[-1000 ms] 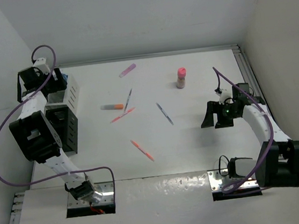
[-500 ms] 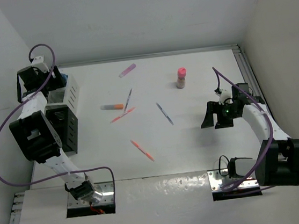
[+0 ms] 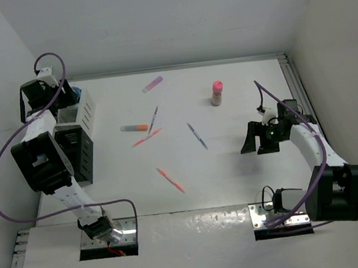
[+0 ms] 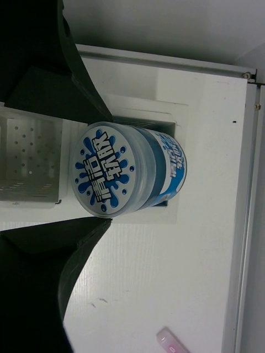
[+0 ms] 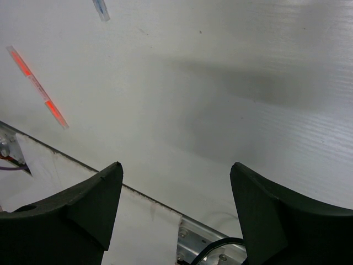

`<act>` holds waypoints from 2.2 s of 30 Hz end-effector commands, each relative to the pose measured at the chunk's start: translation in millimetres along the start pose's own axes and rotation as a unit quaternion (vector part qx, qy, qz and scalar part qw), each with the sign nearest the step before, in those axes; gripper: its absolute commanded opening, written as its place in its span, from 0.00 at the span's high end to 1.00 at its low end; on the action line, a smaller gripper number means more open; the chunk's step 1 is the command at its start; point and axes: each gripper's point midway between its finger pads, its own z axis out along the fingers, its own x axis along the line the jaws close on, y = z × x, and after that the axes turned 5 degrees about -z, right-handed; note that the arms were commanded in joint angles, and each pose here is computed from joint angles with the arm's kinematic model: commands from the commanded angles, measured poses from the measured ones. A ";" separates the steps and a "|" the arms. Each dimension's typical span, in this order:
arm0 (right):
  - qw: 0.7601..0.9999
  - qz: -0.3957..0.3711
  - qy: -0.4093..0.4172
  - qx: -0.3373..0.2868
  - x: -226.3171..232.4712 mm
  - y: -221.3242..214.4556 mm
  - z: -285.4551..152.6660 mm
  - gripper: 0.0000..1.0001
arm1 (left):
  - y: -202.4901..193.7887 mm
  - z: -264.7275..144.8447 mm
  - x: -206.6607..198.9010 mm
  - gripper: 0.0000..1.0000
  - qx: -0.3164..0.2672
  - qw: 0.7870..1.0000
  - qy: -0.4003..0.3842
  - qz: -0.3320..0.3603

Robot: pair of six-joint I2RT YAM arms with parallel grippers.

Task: Sort the stationery into containers
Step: Pick up the stationery from the storage box, then place the stationery in the storage box.

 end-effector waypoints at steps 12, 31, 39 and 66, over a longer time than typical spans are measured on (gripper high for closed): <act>1.000 -0.009 0.006 -0.017 4.6 7.9 -3.3 0.23 | 89.8 -29.7 -15.9 0.99 -0.019 0.996 -0.034 0.076; 1.000 -0.009 0.000 -0.017 2.5 4.4 -2.6 0.23 | 52.4 5.4 -11.9 1.00 0.116 0.984 -0.049 0.123; 1.000 -0.008 0.000 -0.015 2.5 6.0 -3.1 0.23 | 44.0 -0.8 -13.3 1.00 0.137 0.980 -0.052 0.133; 1.000 -0.005 0.002 -0.015 3.0 5.2 -2.0 0.23 | 59.8 -11.7 -3.0 1.00 0.131 0.983 -0.041 0.121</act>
